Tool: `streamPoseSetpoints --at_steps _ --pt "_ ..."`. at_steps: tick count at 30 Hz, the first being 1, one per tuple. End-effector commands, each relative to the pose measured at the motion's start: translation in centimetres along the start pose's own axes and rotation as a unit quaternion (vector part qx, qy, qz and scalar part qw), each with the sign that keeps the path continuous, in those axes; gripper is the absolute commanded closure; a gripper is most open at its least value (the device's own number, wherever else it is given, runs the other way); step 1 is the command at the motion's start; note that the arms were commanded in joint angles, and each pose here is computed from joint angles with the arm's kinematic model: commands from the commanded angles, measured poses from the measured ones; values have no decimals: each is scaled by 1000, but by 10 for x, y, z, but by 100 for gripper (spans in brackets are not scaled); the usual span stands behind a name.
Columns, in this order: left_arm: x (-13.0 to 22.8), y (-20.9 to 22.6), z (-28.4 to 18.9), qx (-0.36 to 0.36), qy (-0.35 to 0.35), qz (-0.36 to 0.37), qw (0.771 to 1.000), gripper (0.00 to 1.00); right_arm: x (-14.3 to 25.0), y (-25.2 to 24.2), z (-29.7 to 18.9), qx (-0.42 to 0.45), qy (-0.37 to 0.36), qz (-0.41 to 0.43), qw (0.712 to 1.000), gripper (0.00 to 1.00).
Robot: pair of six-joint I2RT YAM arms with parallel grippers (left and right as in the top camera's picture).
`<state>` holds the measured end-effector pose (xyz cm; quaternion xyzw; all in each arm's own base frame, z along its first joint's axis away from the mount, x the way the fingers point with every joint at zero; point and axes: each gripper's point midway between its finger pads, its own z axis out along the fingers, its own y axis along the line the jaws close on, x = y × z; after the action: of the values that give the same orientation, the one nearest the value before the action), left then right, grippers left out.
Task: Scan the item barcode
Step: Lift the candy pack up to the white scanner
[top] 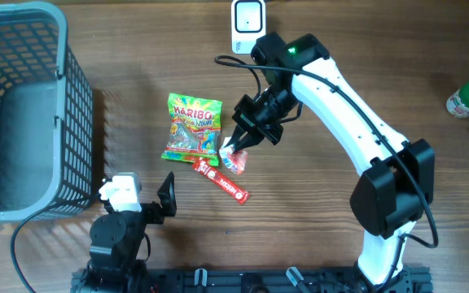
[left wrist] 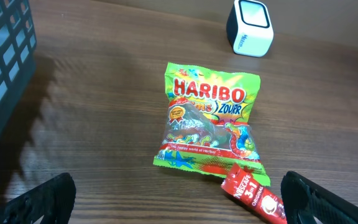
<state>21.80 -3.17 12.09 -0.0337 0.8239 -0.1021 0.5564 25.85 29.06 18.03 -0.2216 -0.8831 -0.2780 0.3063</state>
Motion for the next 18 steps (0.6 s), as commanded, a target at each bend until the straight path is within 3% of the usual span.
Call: streamPoseSetpoints --at_steps 1,4,10,14,18 --pt "2 1 1 -3 1 -3 1000 0 10 4 -3 -11 18 -8 1000 96" --pt "2 1 1 -3 1 -3 1000 0 3 2 -2 -3 0 -13 1000 96" --pt "2 1 1 -3 1 -3 1000 0 -63 21 -14 16 -170 -169 971 96" --pt "2 1 1 -2 1 -3 1000 0 -78 72 -27 -33 -226 -360 904 96" --pt "2 1 1 -2 1 -3 1000 0 -119 125 -75 -38 -403 -434 805 96"
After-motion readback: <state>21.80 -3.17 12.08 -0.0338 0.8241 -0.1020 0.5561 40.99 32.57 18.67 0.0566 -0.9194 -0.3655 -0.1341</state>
